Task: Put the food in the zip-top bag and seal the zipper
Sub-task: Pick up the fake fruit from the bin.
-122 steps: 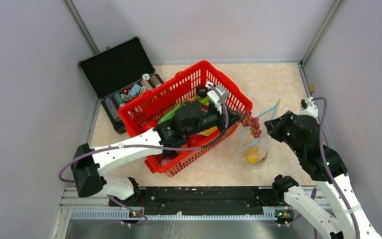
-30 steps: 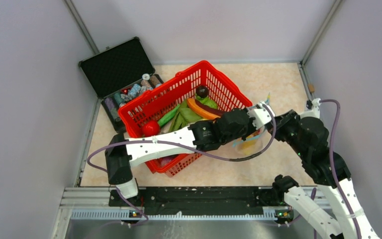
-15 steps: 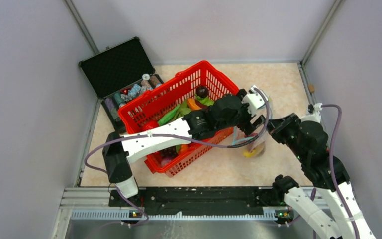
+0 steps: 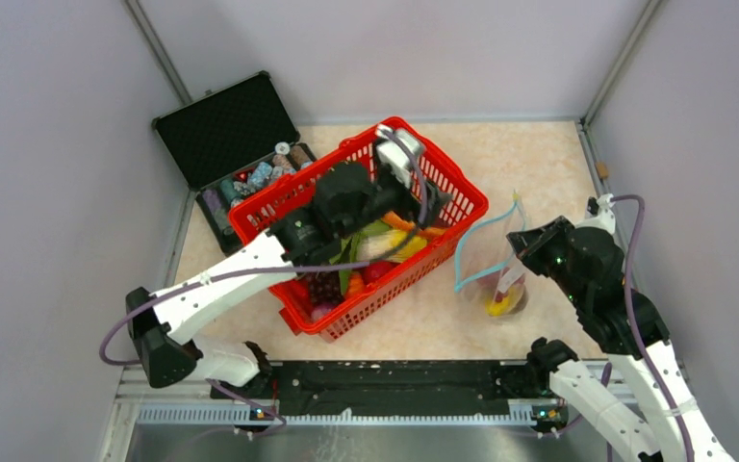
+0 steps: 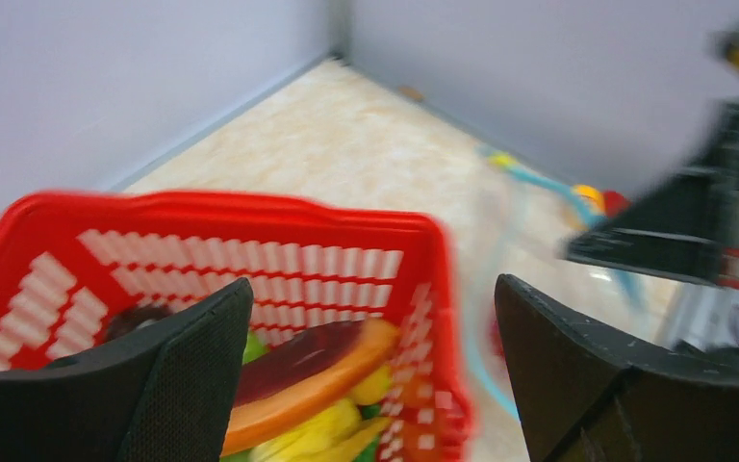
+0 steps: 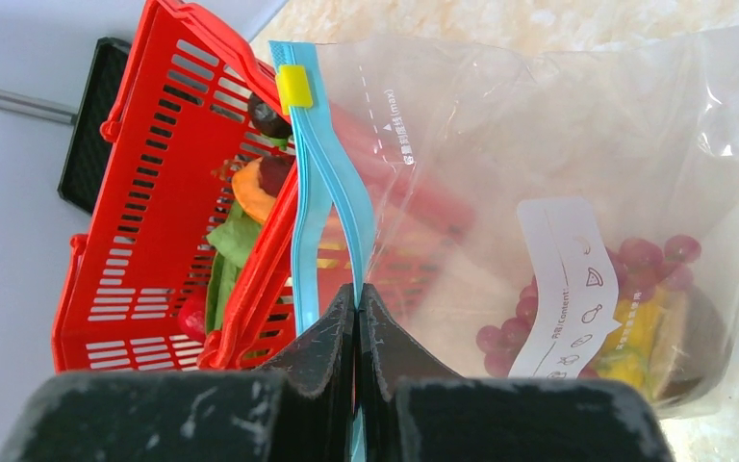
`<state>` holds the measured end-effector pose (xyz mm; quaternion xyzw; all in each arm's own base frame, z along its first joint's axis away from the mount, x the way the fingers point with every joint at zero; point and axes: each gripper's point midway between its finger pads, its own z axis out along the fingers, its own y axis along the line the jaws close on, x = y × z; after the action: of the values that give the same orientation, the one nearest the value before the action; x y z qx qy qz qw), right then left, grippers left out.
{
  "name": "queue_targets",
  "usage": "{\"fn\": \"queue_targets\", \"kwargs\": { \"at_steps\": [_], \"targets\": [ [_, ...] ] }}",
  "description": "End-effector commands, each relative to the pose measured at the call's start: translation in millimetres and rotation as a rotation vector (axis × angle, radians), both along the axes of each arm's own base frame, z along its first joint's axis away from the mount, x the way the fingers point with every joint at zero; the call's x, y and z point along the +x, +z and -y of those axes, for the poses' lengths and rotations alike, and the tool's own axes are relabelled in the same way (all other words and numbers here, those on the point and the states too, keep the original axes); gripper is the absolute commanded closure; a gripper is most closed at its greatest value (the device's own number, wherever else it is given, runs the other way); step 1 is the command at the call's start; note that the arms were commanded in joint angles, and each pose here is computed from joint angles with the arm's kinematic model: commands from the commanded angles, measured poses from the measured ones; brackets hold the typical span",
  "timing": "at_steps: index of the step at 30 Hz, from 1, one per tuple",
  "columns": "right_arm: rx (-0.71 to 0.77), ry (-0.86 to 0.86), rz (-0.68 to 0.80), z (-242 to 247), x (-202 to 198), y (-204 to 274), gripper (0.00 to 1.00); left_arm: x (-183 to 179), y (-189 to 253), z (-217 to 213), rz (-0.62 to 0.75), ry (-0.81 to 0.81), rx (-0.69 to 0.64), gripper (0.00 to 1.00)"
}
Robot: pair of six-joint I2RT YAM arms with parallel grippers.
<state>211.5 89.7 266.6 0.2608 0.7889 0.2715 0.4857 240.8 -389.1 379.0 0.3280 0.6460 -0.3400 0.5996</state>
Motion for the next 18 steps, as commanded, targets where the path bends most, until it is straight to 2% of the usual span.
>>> {"fn": "queue_targets", "kwargs": {
  "at_steps": [1, 4, 8, 18],
  "targets": [
    [0.01, 0.018, 0.067, -2, 0, 21, 1.0, 63, -29, -47, -0.142, 0.204, -0.048, 0.09],
    [0.01, 0.019, 0.074, -2, 0, 23, 1.0, 96, -52, -69, -0.186, 0.305, -0.025, 0.06],
    [0.014, 0.025, 0.078, -4, 1, 24, 1.0, 137, -84, -86, -0.196, 0.436, -0.013, 0.08],
    [0.002, 0.02, 0.071, -1, -1, 23, 1.0, 205, -152, -85, -0.203, 0.66, -0.023, 0.12]
  ]
}}
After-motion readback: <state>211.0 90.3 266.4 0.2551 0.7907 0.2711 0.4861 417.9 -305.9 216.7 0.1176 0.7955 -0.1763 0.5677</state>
